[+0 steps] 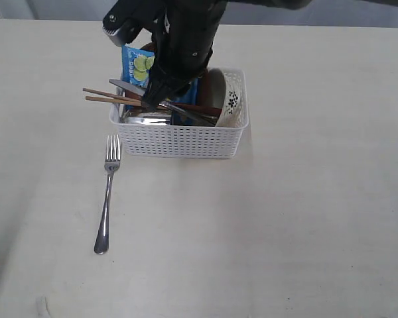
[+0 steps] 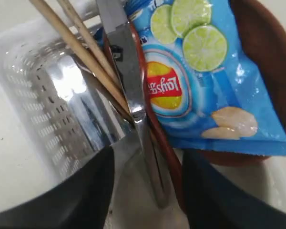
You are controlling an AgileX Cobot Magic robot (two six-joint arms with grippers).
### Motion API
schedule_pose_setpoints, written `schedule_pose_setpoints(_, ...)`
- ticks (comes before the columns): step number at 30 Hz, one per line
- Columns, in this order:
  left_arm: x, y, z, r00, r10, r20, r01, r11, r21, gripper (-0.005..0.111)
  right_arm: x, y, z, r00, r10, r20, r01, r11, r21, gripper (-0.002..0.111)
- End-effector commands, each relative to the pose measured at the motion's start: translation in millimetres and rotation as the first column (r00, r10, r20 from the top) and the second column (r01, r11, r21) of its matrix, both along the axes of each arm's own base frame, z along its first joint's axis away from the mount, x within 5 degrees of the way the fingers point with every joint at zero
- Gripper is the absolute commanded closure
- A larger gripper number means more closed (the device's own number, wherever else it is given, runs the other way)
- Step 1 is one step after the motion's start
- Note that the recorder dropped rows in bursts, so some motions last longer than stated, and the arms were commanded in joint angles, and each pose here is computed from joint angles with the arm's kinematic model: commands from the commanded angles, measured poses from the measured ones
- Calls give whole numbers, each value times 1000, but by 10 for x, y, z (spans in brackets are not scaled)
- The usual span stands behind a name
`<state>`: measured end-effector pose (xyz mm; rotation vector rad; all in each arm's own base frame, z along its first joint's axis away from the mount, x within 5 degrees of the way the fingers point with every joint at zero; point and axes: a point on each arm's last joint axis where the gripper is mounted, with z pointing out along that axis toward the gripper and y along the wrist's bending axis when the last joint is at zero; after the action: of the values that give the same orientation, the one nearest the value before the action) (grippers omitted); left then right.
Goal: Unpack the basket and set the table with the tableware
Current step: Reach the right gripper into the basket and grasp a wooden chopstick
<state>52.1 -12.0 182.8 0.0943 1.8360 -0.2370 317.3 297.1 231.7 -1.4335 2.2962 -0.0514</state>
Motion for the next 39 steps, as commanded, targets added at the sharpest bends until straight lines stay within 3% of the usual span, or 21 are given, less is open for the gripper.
schedule_pose_setpoints(1, -1, -2, -9, 1000, -5, 3, 5, 1000, 3, 107, 88, 43, -167, 1000, 19, 14, -19, 1000, 14, 64)
schedule_pose_setpoints(29, -1, -2, -9, 1000, -5, 3, 5, 1000, 3, 107, 213, 191, -638, 998, 56, 25, -57, 998, 30, 66)
schedule_pose_setpoints(31, -1, -2, -9, 1000, -5, 3, 5, 1000, 3, 107, 214, 192, -611, 998, 56, 31, -57, 998, 35, 74)
schedule_pose_setpoints(36, -1, -2, -9, 1000, -5, 3, 5, 1000, 3, 107, 213, 168, -449, 995, 69, 75, -71, 997, 37, 108)
schedule_pose_setpoints(39, -1, -2, -9, 1000, -5, 3, 5, 1000, 3, 107, 196, 151, -317, 993, 68, 95, -74, 996, 52, 109)
